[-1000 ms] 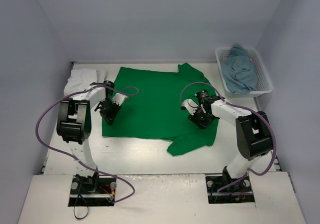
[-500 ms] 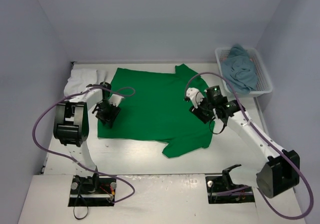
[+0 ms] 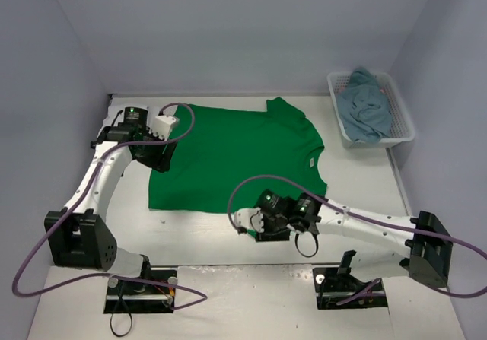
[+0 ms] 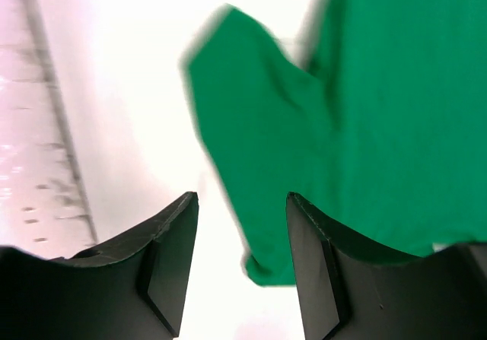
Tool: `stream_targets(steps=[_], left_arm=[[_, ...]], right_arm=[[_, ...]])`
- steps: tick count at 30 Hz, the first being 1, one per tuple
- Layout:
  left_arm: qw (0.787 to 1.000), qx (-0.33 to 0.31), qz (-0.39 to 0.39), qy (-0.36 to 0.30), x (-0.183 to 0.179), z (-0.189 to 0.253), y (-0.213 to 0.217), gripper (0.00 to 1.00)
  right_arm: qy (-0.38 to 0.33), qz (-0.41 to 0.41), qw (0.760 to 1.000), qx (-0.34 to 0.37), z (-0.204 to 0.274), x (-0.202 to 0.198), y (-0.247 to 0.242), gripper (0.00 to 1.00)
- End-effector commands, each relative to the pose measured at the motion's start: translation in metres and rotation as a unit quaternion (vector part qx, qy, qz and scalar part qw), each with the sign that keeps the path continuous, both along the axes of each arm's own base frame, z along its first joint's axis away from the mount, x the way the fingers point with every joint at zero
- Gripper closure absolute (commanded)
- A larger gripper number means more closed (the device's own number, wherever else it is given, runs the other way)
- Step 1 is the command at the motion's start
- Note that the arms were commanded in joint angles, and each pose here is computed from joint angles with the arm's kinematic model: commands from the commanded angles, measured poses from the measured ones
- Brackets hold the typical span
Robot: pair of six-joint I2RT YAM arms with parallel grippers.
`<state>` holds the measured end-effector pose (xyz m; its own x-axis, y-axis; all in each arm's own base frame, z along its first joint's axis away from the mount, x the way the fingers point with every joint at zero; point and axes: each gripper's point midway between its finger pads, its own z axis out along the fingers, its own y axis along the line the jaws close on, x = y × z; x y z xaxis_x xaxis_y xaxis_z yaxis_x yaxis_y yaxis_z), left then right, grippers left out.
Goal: Fold and stack the t-shirts
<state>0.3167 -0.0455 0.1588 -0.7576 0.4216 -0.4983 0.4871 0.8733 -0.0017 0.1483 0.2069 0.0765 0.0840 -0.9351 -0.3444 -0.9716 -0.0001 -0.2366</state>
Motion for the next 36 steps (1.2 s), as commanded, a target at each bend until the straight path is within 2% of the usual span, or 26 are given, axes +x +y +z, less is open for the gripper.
stream_targets(steps=[1,9,14,16,20,27,36], left_arm=[[0.999,-0.002,0.015,-0.035,-0.001,0.025,0.005,0.44],[0.999,0.007,0.025,-0.022,-0.012,0.015,0.012,0.44],[1.0,0.004,0.024,-0.019,-0.011,0.013,0.011,0.44],[1.0,0.003,0.024,-0.017,-0.011,0.012,0.01,0.44],[1.0,-0.001,0.021,-0.009,-0.01,0.008,0.008,0.44],[1.0,-0.006,0.019,-0.003,-0.012,0.002,0.007,0.44],[1.0,-0.007,0.02,-0.01,-0.01,0.007,0.006,0.44]], right_arm=[[-0.011,0.028,0.999,-0.041,-0.013,-0.017,0.002,0.53],[0.009,0.07,0.99,-0.12,-0.049,-0.029,-0.014,0.53],[0.012,0.072,0.987,-0.141,-0.058,-0.03,-0.021,0.53],[0.016,0.075,0.986,-0.148,-0.061,-0.031,-0.024,0.57],[0.027,0.075,0.985,-0.155,-0.067,-0.031,-0.024,0.65],[0.034,0.077,0.982,-0.17,-0.075,-0.029,-0.022,0.65],[-0.001,0.057,0.989,-0.136,-0.054,-0.012,-0.005,0.66]])
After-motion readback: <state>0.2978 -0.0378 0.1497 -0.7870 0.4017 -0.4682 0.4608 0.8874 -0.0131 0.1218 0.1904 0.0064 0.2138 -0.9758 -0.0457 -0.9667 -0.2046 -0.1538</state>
